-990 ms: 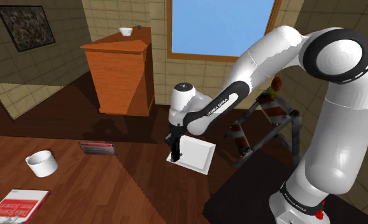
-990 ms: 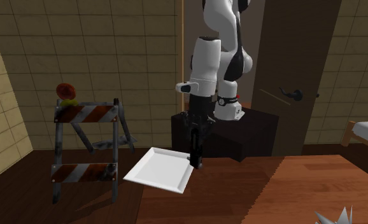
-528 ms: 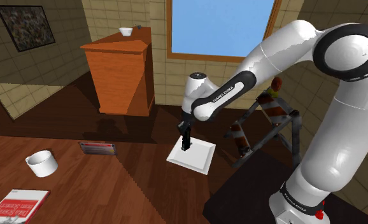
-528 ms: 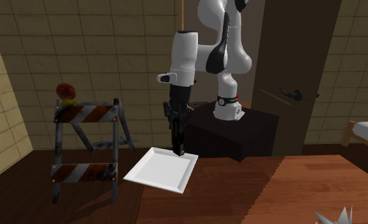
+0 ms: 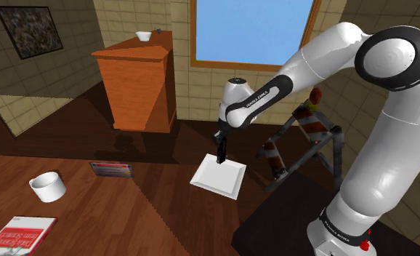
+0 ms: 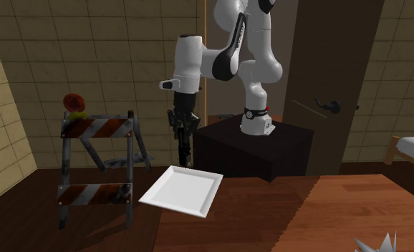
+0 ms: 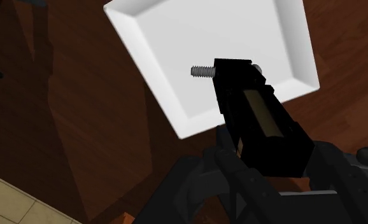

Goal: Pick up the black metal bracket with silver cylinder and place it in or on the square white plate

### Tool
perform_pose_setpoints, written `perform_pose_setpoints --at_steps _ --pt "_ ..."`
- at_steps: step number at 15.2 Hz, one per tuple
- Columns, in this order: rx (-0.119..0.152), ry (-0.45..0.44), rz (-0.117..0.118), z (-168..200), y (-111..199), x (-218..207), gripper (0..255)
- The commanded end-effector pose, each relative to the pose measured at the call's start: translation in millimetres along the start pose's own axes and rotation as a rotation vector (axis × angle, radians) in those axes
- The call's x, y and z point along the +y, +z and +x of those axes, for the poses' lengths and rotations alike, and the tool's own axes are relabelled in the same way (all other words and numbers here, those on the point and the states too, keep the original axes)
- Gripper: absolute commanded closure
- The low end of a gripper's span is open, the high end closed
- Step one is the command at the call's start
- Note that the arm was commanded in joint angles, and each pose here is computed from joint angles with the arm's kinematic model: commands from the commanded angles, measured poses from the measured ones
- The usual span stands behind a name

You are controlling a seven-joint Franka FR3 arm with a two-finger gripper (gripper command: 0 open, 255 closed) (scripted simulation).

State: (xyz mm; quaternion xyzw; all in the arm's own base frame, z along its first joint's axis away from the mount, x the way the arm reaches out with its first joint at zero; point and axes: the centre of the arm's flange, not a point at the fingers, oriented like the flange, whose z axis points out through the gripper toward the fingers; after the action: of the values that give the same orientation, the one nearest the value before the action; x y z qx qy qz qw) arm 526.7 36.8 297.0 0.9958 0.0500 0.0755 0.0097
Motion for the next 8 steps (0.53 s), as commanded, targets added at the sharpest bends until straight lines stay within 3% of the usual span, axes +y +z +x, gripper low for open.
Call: perform_pose_setpoints --at_steps 1,8 --pt "0.0 -0.001 0.0 -2.0 10.2 0.2 255" --pt "0.0 -0.001 0.0 -7.5 46.7 -0.8 255"
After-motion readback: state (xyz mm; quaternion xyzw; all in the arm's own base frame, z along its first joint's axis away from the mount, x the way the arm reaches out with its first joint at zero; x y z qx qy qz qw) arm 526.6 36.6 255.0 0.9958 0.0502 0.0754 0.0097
